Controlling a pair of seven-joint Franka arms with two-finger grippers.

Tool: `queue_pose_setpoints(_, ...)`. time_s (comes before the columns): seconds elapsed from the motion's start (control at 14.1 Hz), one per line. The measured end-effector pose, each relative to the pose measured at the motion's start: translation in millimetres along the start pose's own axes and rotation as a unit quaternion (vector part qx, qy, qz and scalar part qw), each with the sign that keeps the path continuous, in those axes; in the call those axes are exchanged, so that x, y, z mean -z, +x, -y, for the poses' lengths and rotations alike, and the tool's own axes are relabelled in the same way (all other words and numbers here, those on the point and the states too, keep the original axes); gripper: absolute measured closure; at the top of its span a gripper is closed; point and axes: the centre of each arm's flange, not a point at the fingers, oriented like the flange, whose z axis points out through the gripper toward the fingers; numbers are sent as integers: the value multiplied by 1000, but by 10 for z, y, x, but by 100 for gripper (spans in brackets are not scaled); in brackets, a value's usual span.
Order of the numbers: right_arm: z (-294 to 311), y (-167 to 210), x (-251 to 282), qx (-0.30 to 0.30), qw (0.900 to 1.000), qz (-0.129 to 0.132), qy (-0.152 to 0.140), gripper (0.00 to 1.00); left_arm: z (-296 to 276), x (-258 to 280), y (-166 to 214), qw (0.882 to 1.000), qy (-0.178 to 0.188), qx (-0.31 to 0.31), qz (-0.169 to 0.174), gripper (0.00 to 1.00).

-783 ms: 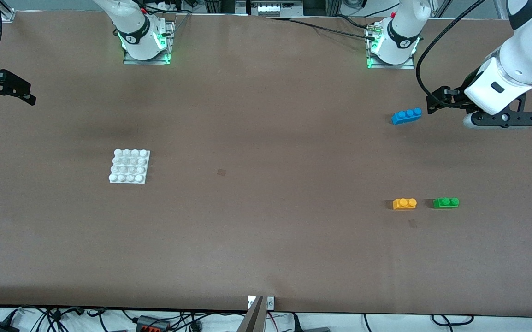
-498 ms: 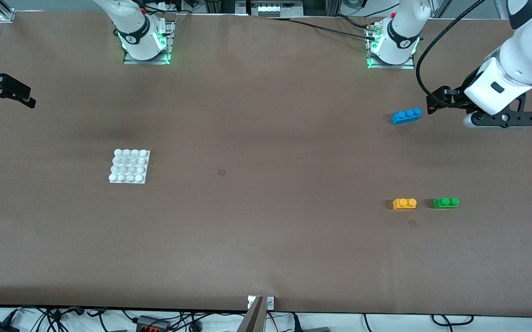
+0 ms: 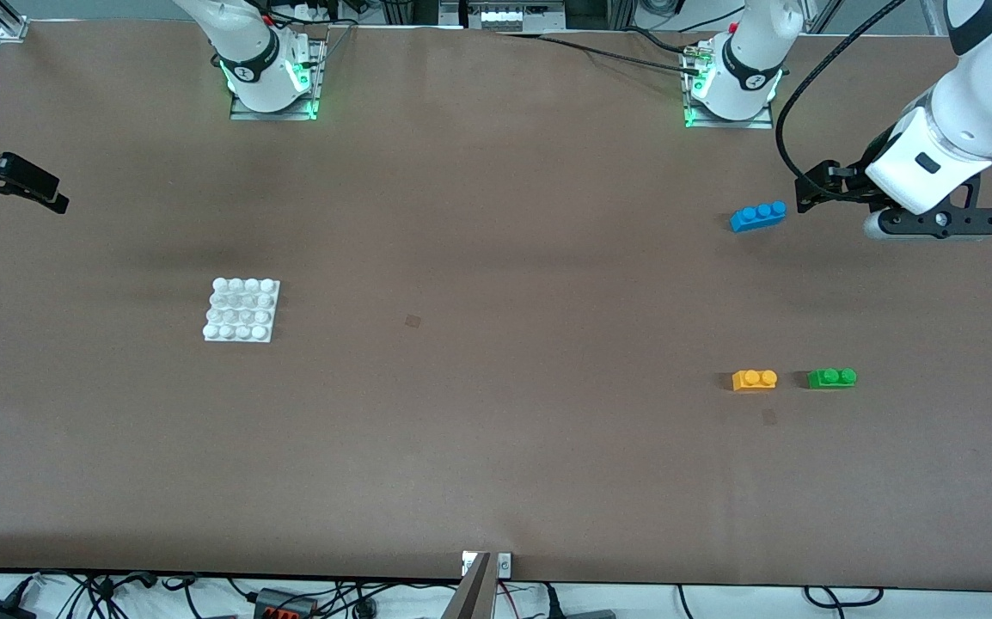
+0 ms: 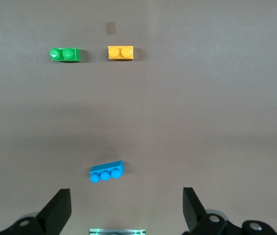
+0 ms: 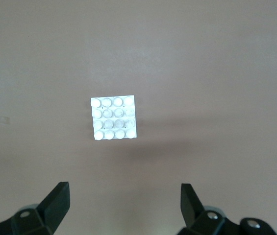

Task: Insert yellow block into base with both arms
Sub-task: 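Move the right gripper out toward the white base plate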

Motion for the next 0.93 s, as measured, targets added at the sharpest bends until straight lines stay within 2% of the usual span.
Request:
queue_pose_setpoints(0.21, 27, 20, -80, 2, 1000, 13, 0, 0, 6, 0, 1, 1000, 0, 1, 0, 0)
queue_pose_setpoints(0.57, -1, -77, -389, 61, 992, 111, 7, 0, 7, -1, 2, 1000, 0, 1, 0, 0)
queue_pose_setpoints(0.64, -32, -98, -398, 65, 991, 120, 8, 0, 9, -1, 2, 1000, 0, 1, 0, 0)
queue_pose_setpoints(0.93, -53, -41, -341, 71, 991, 113, 9, 0, 11, -1, 2, 1000, 0, 1, 0, 0)
